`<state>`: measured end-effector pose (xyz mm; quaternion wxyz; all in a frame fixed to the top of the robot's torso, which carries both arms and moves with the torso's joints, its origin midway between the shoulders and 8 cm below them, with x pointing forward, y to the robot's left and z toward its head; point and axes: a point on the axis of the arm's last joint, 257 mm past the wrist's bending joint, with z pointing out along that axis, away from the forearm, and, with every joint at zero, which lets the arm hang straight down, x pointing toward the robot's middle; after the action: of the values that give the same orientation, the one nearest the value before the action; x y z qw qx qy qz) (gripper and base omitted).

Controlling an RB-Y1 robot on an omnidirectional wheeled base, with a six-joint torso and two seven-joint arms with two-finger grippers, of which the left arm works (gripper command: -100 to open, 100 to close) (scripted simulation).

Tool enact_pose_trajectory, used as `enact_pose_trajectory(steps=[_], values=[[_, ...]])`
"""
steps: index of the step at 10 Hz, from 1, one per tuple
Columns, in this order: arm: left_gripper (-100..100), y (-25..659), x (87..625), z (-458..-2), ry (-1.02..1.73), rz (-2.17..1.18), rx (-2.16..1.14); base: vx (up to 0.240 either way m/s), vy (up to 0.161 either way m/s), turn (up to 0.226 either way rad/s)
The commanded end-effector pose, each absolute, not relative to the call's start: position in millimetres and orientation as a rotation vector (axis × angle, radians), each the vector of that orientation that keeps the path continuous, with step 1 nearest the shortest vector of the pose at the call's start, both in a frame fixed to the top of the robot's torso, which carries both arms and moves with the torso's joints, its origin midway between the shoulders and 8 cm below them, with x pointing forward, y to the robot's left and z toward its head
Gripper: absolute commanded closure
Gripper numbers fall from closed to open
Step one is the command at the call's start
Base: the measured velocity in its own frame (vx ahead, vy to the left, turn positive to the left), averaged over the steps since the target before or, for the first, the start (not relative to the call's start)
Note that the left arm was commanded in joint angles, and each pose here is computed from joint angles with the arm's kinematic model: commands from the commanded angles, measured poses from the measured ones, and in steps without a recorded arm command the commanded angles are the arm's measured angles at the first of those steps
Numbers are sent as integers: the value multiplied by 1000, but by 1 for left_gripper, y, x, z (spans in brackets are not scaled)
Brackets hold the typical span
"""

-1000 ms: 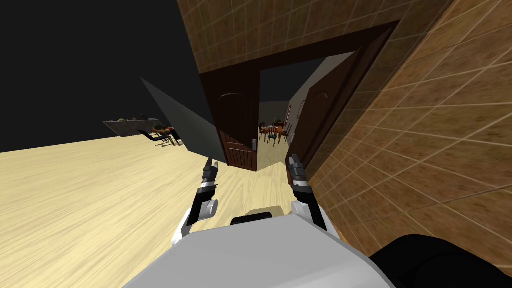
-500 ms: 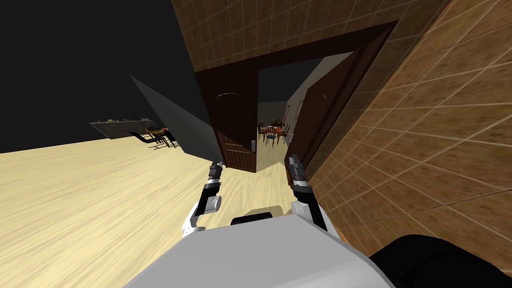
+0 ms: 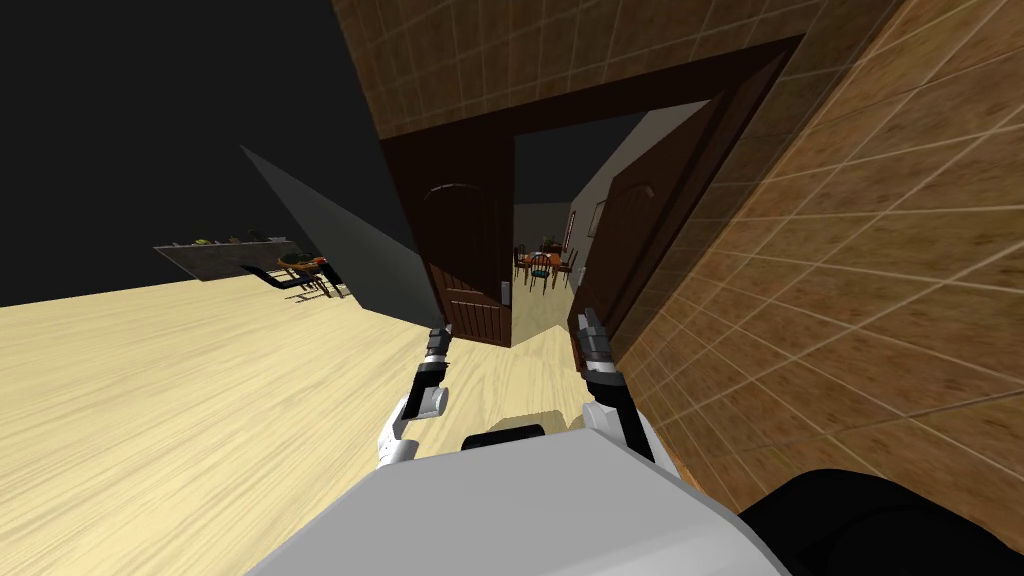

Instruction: Push the door open

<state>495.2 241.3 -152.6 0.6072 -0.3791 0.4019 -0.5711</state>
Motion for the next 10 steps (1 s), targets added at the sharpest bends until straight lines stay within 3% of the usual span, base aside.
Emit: enact_pose_trajectory(steps=[1, 10], values=[[-100, 239, 501, -159, 942, -1321, -885, 49, 7, -23], [-100, 201, 551, -209, 1070, -1356, -953, 70, 19, -55]])
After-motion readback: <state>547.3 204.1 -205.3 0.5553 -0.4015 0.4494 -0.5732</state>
